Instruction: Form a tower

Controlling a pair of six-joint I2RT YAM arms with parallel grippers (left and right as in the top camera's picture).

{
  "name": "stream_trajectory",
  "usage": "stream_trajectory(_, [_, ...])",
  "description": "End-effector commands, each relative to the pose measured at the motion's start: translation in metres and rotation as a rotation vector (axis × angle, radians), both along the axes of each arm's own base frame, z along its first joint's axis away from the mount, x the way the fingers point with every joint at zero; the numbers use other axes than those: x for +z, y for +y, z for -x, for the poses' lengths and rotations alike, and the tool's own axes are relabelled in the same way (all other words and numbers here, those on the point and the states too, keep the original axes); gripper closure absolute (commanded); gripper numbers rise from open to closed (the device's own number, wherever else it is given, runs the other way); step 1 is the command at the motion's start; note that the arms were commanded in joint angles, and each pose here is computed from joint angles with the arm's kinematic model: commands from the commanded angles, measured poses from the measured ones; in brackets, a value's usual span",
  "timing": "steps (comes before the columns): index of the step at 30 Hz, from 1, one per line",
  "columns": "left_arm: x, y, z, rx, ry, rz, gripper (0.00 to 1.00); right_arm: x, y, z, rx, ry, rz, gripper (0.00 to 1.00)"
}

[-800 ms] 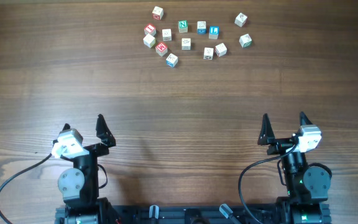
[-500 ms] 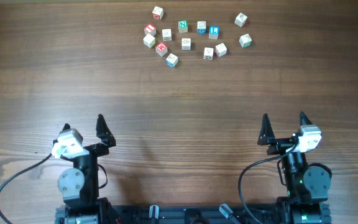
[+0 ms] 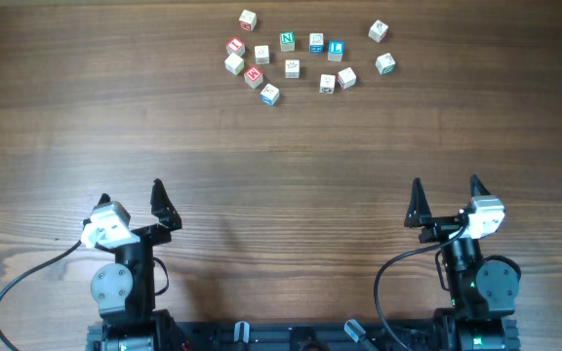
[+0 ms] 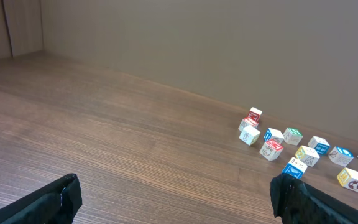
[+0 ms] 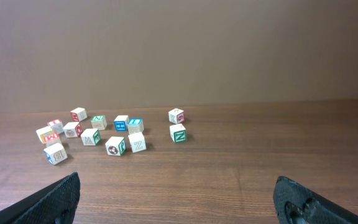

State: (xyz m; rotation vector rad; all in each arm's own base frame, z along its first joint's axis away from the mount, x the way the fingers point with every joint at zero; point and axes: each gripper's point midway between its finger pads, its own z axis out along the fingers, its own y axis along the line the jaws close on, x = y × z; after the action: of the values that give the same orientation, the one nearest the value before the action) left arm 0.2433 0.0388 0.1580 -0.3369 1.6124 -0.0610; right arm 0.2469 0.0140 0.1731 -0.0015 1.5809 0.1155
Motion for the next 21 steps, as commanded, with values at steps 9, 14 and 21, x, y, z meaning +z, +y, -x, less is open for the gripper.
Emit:
stream_trajectory(9, [-0.0012,0.0007,0.0,0.003,0.001,-0.016,0.0,0.0016,-0.0008,0.0003,-0.003,-0.009,0.017,0.0])
stream_trajectory(14, [-0.0014,0.0007,0.0,0.003,0.002,-0.016,0.0,0.0016,-0.0008,0.0003,-0.003,-0.009,0.018,0.0])
stream_trajectory(21, [-0.0014,-0.0043,-0.0008,-0.026,0.001,-0.014,0.0,0.0016,-0.0008,0.0003,-0.003,-0.01,0.017,0.0])
